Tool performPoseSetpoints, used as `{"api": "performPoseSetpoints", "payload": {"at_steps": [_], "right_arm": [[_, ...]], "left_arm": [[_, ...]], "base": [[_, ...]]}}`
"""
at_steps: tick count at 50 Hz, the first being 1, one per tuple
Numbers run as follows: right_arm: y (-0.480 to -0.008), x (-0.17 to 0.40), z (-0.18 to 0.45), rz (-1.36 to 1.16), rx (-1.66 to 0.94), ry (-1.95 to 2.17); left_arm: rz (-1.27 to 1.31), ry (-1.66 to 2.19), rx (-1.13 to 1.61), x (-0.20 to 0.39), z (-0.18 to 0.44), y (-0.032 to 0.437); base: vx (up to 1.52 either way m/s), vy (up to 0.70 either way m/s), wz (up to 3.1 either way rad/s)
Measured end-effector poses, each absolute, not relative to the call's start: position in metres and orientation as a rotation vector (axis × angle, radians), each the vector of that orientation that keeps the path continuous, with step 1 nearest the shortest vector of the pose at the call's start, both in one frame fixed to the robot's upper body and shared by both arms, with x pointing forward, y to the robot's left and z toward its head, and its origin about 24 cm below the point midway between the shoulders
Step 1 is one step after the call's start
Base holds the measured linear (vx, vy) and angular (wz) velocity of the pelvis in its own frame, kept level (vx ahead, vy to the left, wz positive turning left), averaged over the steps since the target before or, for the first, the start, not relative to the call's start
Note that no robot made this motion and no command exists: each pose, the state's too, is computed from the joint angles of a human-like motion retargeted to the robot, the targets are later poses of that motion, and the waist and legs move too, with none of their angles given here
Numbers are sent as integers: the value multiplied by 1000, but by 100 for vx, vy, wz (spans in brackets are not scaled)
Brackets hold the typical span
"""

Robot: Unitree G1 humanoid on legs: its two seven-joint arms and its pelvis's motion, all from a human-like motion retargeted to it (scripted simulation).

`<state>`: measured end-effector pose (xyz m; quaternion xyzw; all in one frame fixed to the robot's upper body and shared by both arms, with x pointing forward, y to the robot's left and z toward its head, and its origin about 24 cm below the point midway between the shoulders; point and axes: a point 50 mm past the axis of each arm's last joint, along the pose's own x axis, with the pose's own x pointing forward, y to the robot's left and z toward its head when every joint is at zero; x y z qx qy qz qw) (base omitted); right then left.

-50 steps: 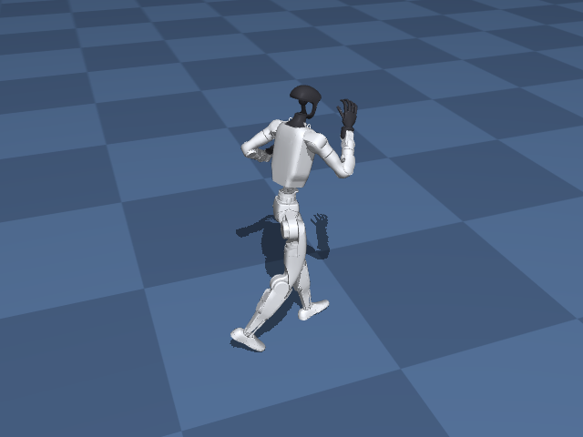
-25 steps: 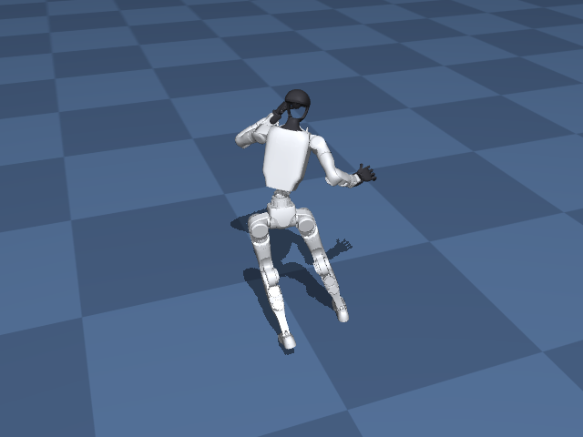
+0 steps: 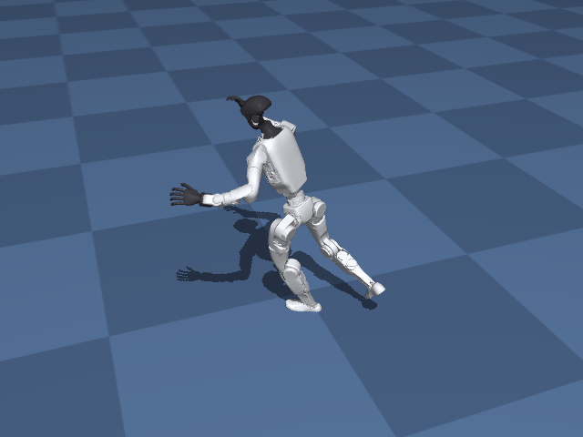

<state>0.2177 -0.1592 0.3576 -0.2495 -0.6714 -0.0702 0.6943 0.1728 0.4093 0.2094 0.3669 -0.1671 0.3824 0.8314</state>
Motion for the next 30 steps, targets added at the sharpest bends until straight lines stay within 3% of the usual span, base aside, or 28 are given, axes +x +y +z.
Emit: {"api": "performPoseSetpoints", "payload": {"at_steps": [3, 7, 13, 18, 23, 26, 28, 30], "right_arm": [[-132, 241, 320, 9, -744, -1357], [-134, 268, 238, 215, -843, -977], [-226, 232, 158, -36, -700, -536], [-301, 201, 139, -417, -491, -341], [-320, 207, 183, -921, -223, -680], [-310, 213, 254, -1073, -8, -1054], [-282, 216, 308, -1024, 107, -1280], [-239, 214, 355, -881, 41, -1437]], "left_arm": [[1033, -804, 720, 179, 298, 396], [924, -1311, 562, 185, 373, 324], [526, -1698, 692, 178, 421, 206], [-53, -1691, 710, 195, 380, 116], [-535, -1401, 677, 222, 305, 66], [-489, -1051, 558, 253, 248, 86], [-378, -725, 344, 267, 201, 118], [-268, -473, 201, 264, 158, 153]], "base": [[53, 15, 270], [62, 20, 300], [87, 19, 307], [103, -8, 271], [102, -28, 59], [95, -27, -33], [97, -21, -51], [102, -17, -55]]}}
